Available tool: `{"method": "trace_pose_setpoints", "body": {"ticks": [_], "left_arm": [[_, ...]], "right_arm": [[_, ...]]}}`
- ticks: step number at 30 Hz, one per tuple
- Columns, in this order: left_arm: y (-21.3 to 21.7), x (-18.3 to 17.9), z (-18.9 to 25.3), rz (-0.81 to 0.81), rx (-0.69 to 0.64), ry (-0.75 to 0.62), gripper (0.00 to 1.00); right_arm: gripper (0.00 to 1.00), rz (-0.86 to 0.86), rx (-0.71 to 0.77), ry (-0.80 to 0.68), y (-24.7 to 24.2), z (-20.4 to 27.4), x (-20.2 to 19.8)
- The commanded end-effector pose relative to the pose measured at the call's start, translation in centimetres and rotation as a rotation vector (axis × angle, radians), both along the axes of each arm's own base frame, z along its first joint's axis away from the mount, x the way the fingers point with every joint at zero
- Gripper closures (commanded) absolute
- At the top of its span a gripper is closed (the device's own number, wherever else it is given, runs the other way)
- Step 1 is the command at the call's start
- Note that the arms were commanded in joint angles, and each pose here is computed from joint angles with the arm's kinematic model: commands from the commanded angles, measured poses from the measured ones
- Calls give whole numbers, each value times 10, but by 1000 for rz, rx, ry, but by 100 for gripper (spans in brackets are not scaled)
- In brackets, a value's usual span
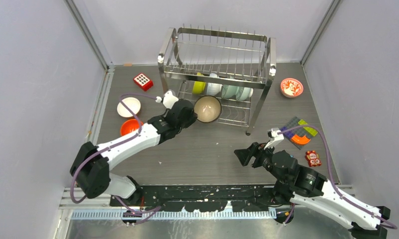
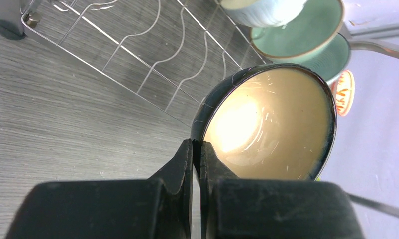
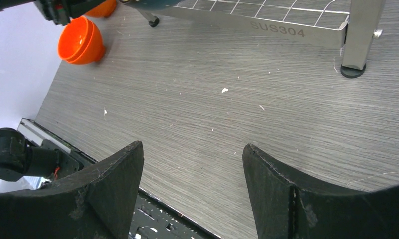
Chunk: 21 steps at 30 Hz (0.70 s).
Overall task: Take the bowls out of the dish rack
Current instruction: Pick up the bowl from the dish rack, then place the bowl at the center of the board.
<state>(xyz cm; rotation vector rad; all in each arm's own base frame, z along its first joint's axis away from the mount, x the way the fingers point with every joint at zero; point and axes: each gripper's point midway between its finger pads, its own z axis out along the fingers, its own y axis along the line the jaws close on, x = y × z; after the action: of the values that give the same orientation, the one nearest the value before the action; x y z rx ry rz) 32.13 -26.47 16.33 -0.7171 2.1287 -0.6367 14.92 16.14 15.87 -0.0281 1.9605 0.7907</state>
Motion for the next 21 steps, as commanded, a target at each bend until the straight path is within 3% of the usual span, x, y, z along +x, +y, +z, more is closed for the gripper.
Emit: {"method": "trace_pose_setpoints", "body": {"ticks": [1,9,21], "left_arm": [[-11,-1,82,-61,-172,-211,100],[10,-38,74,-155,-106,-195,100],[89,-93,45,-197,200,-102,100]], "right_arm": [[22,4,70,-60,7,36,4],[17,31,122,-73,23,60,8],[14,96,112,-35,39,83,2]]}}
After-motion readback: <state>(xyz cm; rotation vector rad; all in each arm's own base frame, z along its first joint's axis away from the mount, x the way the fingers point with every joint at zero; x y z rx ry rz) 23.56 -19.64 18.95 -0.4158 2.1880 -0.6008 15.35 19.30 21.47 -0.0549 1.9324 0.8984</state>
